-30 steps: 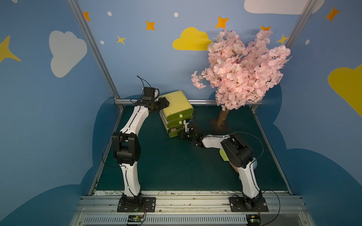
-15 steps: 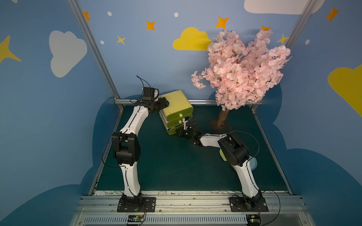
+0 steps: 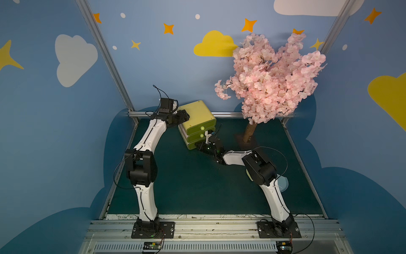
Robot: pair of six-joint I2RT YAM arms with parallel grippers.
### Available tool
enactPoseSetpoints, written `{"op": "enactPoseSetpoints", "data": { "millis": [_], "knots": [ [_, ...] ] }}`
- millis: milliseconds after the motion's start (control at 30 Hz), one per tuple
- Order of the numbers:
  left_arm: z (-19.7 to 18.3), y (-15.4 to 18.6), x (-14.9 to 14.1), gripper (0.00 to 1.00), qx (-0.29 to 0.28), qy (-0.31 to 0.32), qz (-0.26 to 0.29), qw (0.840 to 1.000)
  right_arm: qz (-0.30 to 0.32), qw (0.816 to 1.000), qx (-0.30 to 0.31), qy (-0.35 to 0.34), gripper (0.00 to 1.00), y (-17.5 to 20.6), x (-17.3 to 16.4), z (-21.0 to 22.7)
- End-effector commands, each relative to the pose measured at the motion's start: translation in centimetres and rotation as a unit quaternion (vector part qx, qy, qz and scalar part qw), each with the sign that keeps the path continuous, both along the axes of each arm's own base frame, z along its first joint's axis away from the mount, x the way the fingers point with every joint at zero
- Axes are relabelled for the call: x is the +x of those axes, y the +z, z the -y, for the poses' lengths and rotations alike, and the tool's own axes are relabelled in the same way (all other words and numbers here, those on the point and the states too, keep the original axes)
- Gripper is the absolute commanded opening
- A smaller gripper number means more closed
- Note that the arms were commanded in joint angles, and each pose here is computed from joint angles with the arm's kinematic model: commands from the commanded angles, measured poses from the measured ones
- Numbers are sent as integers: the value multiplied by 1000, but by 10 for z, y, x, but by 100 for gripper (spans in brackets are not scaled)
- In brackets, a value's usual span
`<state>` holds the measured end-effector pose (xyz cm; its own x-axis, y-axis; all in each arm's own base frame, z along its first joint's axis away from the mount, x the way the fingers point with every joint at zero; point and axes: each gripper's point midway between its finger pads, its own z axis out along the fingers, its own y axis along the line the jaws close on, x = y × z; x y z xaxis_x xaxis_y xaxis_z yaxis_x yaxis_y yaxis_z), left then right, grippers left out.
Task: Place the plugs into the drawer by color
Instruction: Close the drawer in the storage box.
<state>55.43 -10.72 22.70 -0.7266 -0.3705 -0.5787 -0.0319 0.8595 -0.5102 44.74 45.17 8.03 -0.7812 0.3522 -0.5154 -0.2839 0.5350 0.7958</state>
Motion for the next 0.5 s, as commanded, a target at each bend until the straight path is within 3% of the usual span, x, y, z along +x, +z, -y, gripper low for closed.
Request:
{"op": "enactPoseSetpoints", "data": {
  "millis": [0, 167, 367, 467],
  "knots": [
    [-9, -29, -22, 81, 21, 6, -62, 998, 35, 997, 62, -12, 1, 32, 19, -7],
    [-14, -7, -24, 81, 24, 10, -43, 999, 58, 997, 54, 15, 4, 50, -11, 6],
    [-16, 54, -38, 83, 7, 21, 15, 1000, 148, 988, 3, 47, 10, 100, -56, 41],
    [-19, 62, -48, 84, 9, 29, 24, 999, 213, 976, -30, 28, 14, 127, -65, 68]
  ]
}}
